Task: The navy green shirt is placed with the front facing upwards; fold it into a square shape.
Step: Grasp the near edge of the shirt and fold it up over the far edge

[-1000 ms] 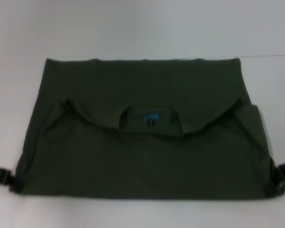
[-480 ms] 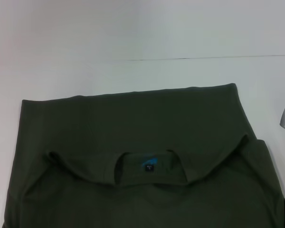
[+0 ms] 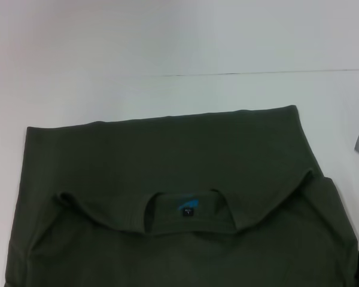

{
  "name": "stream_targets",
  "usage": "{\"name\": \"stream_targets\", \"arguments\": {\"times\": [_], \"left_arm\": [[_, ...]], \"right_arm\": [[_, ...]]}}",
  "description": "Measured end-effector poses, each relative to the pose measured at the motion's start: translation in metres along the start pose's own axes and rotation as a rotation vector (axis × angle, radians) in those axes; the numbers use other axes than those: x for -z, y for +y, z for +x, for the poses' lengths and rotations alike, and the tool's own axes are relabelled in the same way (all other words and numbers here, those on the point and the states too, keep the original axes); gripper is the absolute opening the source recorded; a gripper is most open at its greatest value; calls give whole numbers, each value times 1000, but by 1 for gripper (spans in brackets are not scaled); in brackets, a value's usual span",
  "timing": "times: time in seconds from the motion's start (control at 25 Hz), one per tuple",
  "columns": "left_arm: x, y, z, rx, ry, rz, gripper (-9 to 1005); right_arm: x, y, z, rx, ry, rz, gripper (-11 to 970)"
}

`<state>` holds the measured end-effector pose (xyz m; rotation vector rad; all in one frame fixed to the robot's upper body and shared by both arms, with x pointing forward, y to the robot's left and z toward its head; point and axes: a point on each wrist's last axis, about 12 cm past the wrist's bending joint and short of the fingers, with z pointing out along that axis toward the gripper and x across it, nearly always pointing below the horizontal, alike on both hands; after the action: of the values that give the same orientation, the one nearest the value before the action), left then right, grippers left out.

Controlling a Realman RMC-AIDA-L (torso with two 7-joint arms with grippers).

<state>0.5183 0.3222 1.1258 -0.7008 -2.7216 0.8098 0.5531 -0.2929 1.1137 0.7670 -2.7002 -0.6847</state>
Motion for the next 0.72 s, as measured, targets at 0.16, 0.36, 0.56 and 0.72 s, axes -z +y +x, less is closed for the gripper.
{"name": "stream_targets", "arguments": {"times": [0.16, 0.36, 0.56, 0.72], "left_arm": [[12, 2, -1, -7, -82, 33, 17], [32, 7, -1, -22, -235, 98, 18], [49, 11, 0, -26, -373, 128, 19], [65, 22, 5, 21, -524, 112, 19]], "right_arm": [[16, -3, 2, -9, -85, -32, 72], [45, -12, 10, -39, -271, -114, 71], [69, -20, 13, -52, -451, -174, 69], [82, -28, 11, -87, -623, -192, 76]]}}
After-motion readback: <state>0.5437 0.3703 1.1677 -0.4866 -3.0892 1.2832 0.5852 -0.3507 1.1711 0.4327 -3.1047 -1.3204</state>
